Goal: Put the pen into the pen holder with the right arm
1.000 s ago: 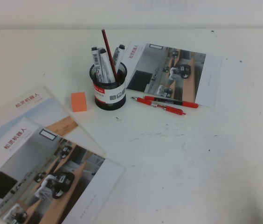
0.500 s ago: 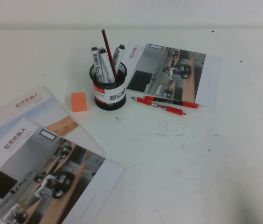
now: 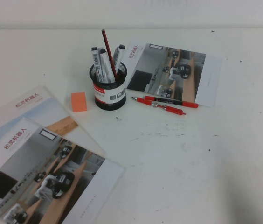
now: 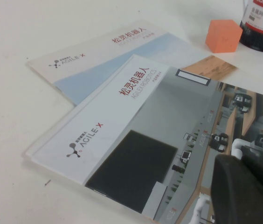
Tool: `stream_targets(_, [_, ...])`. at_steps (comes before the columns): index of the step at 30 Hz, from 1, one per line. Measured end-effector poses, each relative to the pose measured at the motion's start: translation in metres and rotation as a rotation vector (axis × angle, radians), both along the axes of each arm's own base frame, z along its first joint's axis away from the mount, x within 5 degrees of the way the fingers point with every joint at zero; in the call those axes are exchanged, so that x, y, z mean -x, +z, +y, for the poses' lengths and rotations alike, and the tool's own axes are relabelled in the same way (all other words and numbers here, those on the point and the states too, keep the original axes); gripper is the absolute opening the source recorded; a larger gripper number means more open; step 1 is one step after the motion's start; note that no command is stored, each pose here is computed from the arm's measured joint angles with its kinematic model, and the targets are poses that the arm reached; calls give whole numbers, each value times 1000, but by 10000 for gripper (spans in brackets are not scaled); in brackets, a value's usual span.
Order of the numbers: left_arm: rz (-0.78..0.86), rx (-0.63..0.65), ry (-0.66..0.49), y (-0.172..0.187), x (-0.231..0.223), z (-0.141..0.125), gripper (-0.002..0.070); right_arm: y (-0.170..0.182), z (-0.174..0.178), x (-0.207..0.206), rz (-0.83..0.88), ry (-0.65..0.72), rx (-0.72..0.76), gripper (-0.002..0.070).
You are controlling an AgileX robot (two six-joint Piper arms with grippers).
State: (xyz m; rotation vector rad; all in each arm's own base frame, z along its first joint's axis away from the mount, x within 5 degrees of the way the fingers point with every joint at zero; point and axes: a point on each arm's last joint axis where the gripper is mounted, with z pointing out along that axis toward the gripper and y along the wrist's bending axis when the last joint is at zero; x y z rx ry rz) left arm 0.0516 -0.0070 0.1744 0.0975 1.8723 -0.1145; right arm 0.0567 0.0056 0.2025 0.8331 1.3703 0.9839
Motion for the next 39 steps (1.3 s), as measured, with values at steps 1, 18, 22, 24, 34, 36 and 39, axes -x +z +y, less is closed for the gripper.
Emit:
stream_targets(1, [0, 0, 0, 0, 0, 0, -1, 0, 0, 0, -1, -1, -2, -20])
stream_targets(18, [0, 0, 0, 0, 0, 0, -1, 80, 22, -36, 41, 247, 658, -20])
stream_targets(22, [0, 0, 0, 0, 0, 0, -1, 102, 33, -77, 130, 416, 801, -20])
stream_targets(24, [0, 0, 0, 0, 0, 0, -1, 111, 37, -101, 176, 501, 871, -20])
stream_targets(34, [0, 0, 0, 0, 0, 0, -1, 135, 74, -214, 373, 797, 1322, -20])
stream_targets(36, [0, 0, 0, 0, 0, 0, -1, 138, 85, -233, 414, 829, 1421, -20])
stream_targets(39, [0, 0, 0, 0, 0, 0, -1, 129, 106, -261, 501, 926, 1537, -20])
